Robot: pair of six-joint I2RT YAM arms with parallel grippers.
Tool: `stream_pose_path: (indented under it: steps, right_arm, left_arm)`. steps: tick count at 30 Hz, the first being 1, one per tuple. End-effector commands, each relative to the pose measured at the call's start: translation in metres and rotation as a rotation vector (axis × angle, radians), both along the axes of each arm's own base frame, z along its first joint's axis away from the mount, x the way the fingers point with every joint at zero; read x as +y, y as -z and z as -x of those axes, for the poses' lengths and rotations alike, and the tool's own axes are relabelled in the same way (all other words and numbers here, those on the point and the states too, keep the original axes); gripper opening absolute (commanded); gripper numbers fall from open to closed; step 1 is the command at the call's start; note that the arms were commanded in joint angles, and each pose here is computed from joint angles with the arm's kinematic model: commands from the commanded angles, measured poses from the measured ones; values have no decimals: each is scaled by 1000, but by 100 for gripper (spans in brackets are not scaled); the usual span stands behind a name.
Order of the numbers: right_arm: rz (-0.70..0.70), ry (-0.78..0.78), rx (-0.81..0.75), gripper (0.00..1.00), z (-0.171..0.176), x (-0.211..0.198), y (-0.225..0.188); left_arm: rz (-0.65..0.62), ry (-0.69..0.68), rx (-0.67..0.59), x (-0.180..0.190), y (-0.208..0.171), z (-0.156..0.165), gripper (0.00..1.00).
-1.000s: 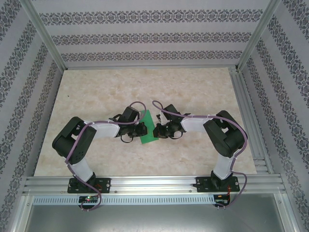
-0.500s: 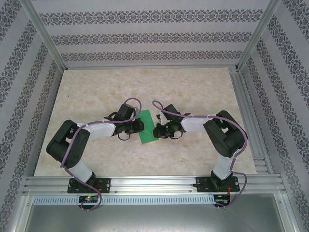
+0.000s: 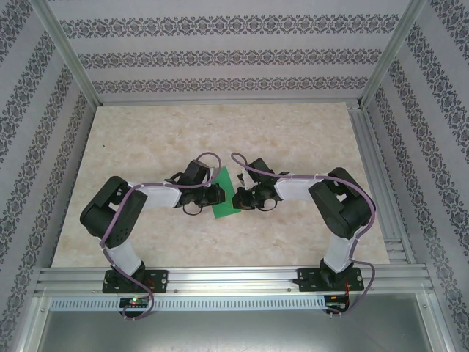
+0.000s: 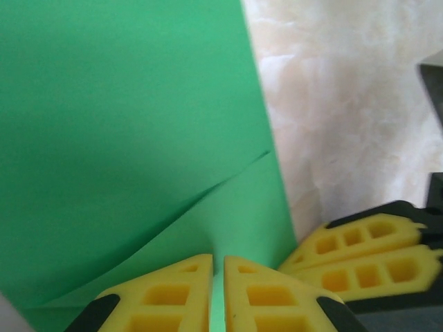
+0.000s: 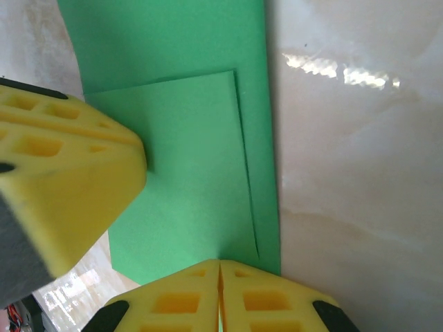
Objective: Fold a paper plane with a square sheet of paper (pick it up from the middle)
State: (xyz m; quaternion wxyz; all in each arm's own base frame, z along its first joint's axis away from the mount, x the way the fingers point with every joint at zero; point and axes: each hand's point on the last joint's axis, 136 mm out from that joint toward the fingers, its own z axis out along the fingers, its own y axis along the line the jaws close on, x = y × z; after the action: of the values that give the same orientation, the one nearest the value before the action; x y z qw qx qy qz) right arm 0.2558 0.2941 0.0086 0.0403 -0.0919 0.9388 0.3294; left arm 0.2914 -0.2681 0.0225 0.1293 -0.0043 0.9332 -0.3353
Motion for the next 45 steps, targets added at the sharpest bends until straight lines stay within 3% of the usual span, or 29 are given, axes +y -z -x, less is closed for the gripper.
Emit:
stream_pose_path:
  steps: [1, 8, 17, 45]
  right_arm:
    - [230, 30, 94, 9, 26, -40, 54]
    - [135, 3, 10, 9, 12, -23, 22]
    - [-68, -74, -111, 10, -7, 31, -44]
    - [47, -27, 9, 8, 12, 5, 17]
  left_arm:
    - [-76, -32, -11, 8, 6, -6, 13]
    - [-140, -64, -1, 21, 15, -6, 11]
    - [-126, -53, 24, 19, 20, 0, 9]
    - [-129, -94, 44, 24, 27, 2, 7]
